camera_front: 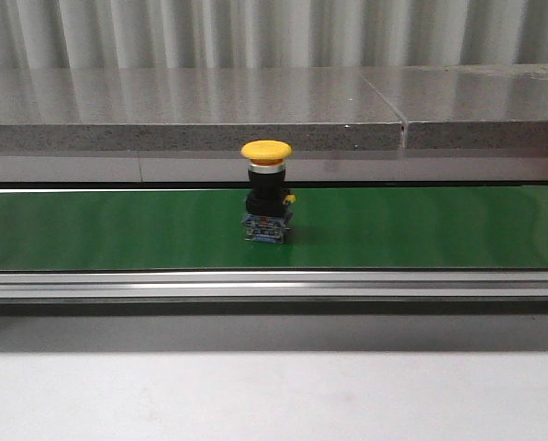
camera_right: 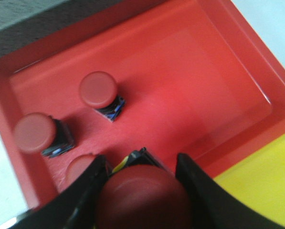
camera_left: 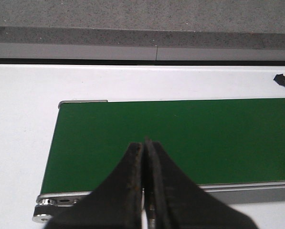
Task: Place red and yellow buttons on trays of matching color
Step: 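Lower the red button onto the red tray and open the right gripper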
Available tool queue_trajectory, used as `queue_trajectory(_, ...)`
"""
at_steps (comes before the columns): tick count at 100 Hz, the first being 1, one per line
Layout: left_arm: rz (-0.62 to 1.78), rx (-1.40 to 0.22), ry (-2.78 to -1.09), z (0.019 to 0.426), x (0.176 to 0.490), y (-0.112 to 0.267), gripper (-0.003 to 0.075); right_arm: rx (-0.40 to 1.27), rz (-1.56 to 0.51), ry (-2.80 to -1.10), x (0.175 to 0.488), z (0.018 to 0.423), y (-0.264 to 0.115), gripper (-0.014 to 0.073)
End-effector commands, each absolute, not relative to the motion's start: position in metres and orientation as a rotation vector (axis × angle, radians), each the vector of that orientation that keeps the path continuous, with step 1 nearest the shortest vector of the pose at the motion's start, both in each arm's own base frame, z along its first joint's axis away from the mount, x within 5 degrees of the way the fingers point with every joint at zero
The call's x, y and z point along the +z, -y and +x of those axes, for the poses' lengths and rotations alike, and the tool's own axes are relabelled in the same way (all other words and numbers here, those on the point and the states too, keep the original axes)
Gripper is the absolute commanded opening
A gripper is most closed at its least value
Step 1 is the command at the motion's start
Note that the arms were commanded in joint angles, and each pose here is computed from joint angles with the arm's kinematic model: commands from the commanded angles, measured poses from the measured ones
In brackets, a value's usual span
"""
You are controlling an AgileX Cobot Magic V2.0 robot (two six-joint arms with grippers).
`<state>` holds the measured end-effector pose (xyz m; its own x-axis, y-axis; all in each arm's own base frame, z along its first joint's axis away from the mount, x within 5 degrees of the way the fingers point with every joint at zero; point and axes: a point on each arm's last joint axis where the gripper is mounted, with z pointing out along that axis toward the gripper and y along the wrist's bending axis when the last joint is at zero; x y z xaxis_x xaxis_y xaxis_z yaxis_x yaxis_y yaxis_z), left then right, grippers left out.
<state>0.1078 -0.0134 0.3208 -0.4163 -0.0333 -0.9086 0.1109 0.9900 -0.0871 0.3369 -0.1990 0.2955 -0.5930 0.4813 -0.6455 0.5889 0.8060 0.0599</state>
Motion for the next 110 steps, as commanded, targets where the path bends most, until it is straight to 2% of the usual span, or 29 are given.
queue_trajectory(1, 0.044, -0.171, -1.897, 0.110, 0.335, 0.014, -0.0020, -0.233, 0.753, -2.178, 0.317, 0.344, 0.208, 0.0078)
queue_trajectory(44, 0.044, -0.171, -1.897, 0.110, 0.335, 0.014, -0.0020, -0.219, 0.786, -2.259, 0.263, 0.382, 0.233, 0.0078)
queue_trajectory(75, 0.044, -0.171, -1.897, 0.110, 0.335, 0.014, -0.0020, -0.210, 0.799, -2.298, 0.238, 0.389, 0.237, 0.0078)
queue_trajectory(92, 0.044, -0.171, -1.897, 0.110, 0.335, 0.014, -0.0020, -0.209, 0.800, -2.302, 0.236, 0.390, 0.238, 0.0083)
queue_trajectory(101, 0.044, -0.171, -1.897, 0.110, 0.335, 0.014, -0.0020, -0.210, 0.800, -2.301, 0.236, 0.390, 0.238, 0.0124)
queue_trajectory(110, 0.044, -0.171, -1.897, 0.110, 0.335, 0.014, -0.0020, -0.210, 0.800, -2.302, 0.236, 0.390, 0.238, 0.0223)
